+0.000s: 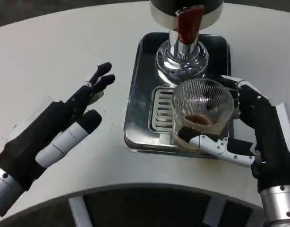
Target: Grasp the cup under the faucet to collect the drink, then remove the cup.
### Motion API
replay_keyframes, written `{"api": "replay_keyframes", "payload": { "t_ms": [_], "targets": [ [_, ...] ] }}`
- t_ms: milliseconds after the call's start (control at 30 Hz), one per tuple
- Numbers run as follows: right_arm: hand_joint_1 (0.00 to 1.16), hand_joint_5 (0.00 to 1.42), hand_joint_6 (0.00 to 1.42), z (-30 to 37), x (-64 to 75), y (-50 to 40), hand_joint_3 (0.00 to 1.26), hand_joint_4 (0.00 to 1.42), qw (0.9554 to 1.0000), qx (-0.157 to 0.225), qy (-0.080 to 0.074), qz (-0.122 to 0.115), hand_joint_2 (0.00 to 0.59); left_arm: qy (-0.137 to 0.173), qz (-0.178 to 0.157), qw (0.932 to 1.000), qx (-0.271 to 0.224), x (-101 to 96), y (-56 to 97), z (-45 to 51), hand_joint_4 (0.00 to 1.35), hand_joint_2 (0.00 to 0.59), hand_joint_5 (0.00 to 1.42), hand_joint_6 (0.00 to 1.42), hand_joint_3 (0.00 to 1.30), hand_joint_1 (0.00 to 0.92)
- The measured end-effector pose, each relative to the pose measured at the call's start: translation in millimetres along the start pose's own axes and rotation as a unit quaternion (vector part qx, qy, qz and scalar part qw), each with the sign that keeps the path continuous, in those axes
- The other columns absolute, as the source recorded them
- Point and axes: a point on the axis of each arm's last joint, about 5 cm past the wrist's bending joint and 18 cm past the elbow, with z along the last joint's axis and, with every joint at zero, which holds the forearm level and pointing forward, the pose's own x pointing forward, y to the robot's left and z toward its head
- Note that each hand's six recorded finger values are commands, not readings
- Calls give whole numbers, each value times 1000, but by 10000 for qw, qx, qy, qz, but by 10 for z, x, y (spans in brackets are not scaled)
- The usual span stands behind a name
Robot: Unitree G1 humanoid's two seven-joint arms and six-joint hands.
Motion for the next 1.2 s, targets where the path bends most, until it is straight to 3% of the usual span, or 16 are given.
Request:
{"api": "replay_keyframes", "payload": {
  "t_ms": [233,600,867,1033,1200],
  "targets": [
    [991,720,677,120,-62,-36,483,628,9998,88,-111,161,161,-153,-202,9982,547,-40,71,127,0,30,2,0,0,0],
    [993,728,677,142,-143,-20,483,628,9995,146,-17,288,162,-242,-277,9970,686,-42,60,180,0,30,2,0,0,0],
    [992,737,687,186,-143,-33,483,632,9993,155,-80,321,161,-377,-423,9932,1022,-40,52,254,0,30,2,0,0,0],
    [988,738,689,204,-153,-43,488,635,9989,170,-44,446,160,-485,-745,9841,1539,-118,66,335,0,31,2,0,0,0],
    [985,738,689,257,-163,-64,490,636,9981,219,-101,571,160,-485,-948,9762,1887,-229,113,380,0,32,2,0,0,0]
  ]
}}
